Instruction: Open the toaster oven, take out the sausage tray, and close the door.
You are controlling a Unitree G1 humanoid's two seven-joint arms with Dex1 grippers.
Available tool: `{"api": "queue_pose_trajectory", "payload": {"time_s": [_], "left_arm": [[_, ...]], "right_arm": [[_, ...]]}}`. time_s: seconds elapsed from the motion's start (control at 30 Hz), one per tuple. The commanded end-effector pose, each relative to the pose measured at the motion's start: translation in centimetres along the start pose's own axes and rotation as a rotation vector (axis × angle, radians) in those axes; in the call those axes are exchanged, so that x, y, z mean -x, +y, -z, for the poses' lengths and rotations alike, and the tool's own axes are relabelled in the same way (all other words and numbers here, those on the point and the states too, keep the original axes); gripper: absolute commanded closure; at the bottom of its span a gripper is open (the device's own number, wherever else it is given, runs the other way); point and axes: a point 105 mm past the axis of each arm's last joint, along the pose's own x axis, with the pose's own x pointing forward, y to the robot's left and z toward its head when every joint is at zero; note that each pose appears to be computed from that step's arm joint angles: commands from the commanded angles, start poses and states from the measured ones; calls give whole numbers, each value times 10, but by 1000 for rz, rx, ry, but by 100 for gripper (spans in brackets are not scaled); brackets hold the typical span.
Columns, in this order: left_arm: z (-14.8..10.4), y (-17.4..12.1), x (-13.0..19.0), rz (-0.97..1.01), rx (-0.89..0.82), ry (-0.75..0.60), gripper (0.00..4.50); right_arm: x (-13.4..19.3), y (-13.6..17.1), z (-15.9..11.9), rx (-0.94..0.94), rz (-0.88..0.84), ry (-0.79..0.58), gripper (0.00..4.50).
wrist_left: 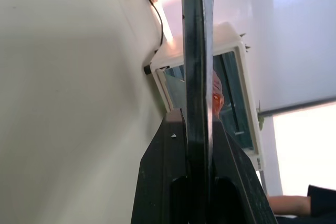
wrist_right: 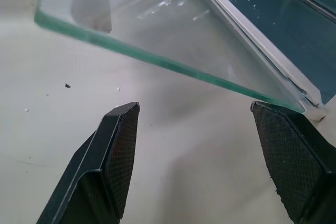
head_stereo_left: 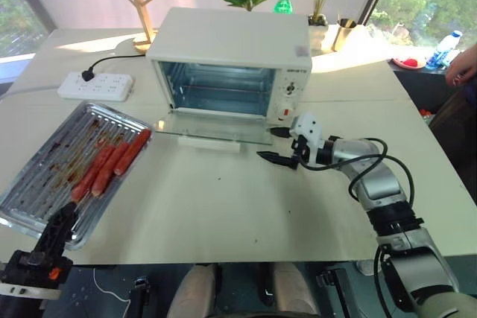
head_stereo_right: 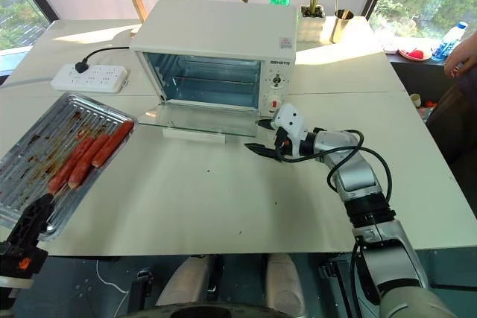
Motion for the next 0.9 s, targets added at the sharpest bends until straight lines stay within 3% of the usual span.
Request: {"api": "queue_pose_trajectory", "payload": {"time_s": [0.03, 0.57, 0.9], "left_arm": [[0, -4, 2, 2, -3, -29, 450], [3, -3, 6, -28, 52, -128, 450], [13, 11, -1, -35, 74, 8, 450]], "right_arm": [[2, 7, -17, 63, -20, -47, 102], [1, 21, -12, 69, -59, -25, 102], [1, -22, -68, 191, 41, -134, 102]]}}
